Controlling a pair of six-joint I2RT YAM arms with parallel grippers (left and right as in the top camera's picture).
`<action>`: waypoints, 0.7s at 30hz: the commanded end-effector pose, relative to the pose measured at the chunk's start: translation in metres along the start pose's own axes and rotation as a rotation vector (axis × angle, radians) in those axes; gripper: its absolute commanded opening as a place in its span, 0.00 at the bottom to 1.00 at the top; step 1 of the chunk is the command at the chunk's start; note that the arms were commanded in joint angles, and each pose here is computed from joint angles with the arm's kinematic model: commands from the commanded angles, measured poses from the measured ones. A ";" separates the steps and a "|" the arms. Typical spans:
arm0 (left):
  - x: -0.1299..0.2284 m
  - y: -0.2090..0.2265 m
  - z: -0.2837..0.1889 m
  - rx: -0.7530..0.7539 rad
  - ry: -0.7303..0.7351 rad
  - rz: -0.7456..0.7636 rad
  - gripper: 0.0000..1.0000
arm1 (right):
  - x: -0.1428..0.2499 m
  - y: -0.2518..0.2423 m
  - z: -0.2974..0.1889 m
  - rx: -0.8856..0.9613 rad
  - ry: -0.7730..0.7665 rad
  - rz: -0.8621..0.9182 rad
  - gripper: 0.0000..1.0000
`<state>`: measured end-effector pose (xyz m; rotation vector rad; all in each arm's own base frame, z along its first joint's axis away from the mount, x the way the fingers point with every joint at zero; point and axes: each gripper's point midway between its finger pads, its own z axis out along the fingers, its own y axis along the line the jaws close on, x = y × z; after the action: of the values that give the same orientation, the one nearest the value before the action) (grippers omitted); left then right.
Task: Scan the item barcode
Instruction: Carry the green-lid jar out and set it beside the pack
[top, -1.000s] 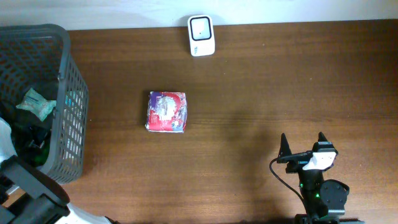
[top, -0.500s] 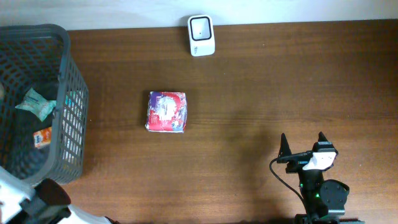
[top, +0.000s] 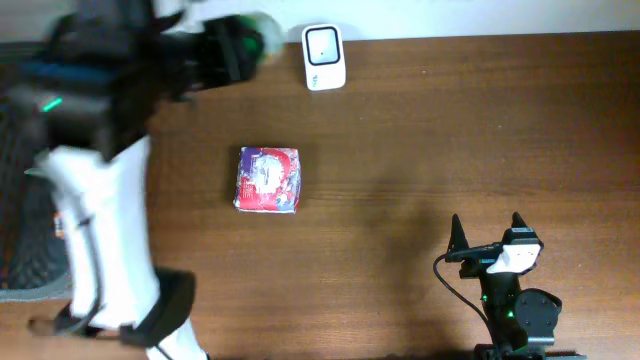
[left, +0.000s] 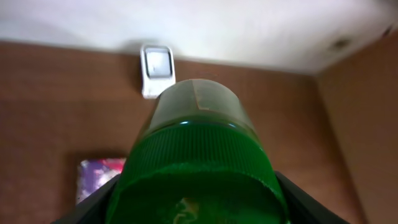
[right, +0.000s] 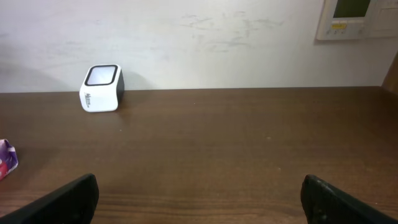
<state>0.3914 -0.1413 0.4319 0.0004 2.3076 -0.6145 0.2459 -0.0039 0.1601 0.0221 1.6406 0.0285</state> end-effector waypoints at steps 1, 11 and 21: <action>0.045 -0.020 0.089 -0.065 0.193 0.069 0.58 | 0.003 0.000 0.000 0.004 0.004 0.011 0.99; 0.138 -0.026 0.201 -0.231 0.456 0.210 0.61 | 0.003 -0.001 0.000 0.005 0.004 0.011 0.99; 0.206 0.010 0.250 -0.331 0.703 0.203 0.67 | 0.003 0.000 0.000 0.004 0.004 0.011 0.99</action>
<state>0.4165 -0.2723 0.1628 0.3191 2.9331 -0.1424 0.2459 -0.0039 0.1601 0.0221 1.6406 0.0285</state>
